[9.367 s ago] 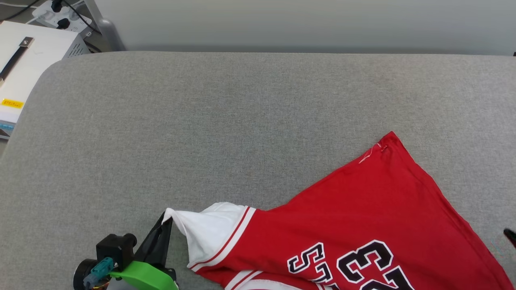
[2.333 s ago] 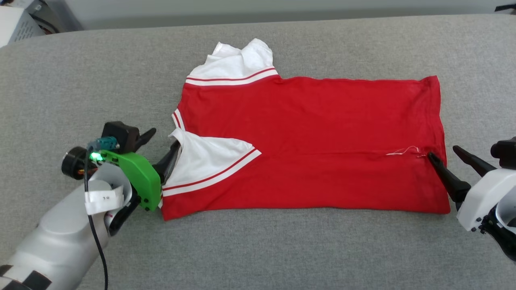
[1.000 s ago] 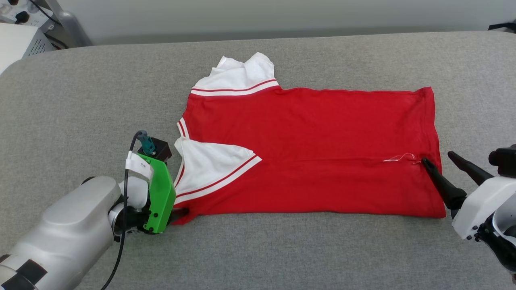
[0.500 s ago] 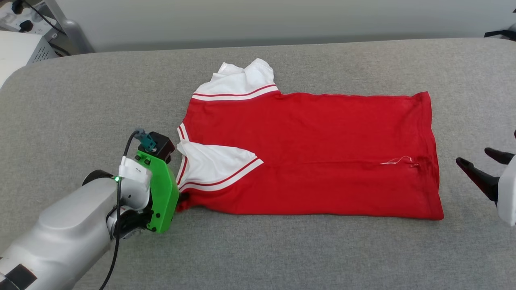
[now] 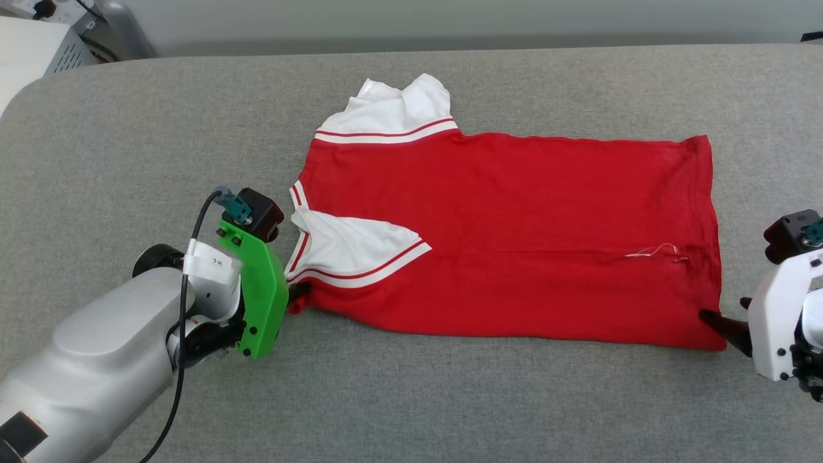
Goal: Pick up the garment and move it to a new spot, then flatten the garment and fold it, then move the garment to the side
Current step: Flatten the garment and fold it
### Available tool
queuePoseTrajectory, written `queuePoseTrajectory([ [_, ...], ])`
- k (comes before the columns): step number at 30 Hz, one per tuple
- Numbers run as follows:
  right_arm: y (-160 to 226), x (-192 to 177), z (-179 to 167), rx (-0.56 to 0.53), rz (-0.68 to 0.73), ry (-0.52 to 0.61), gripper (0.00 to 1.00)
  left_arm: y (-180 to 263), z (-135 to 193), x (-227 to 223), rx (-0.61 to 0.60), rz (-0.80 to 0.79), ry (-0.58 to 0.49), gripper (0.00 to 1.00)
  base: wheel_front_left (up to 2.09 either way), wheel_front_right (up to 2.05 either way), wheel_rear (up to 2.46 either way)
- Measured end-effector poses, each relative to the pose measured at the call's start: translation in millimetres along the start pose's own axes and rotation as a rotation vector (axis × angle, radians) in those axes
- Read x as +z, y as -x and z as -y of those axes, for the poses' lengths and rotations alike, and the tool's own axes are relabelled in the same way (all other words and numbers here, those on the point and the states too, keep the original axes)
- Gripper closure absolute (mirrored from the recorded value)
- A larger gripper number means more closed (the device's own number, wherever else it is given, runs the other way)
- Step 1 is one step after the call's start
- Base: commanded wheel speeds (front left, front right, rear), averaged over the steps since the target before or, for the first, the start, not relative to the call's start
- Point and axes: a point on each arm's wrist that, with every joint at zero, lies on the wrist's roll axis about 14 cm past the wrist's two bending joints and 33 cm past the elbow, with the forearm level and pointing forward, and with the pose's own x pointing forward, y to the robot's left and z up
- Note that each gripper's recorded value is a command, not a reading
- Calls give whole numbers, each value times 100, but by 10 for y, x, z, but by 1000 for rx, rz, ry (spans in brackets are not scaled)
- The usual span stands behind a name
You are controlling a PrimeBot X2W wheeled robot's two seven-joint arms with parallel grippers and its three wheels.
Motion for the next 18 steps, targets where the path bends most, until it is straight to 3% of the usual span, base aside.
queuePoseTrajectory([
  [10, -375, -345, -58, 12, -87, -58, 0, -42, -86, -88, 17, -8, -9, 100, 0, 0, 0],
  [11, -379, -347, -53, 10, -78, -61, 21, -40, -86, -85, 18, -3, -9, 100, 0, 0, 0],
  [12, -377, -345, -56, 9, -68, -60, 75, -35, -84, -87, 19, -2, -9, 100, 0, 0, 0],
  [13, -372, -332, -62, 9, -54, -55, 100, -30, -79, -88, 19, 1, -9, 100, 0, 0, 0],
  [18, -215, -192, -106, 24, 65, -38, 100, 50, -11, -183, 21, 16, 1, 100, 0, 0, 0],
])
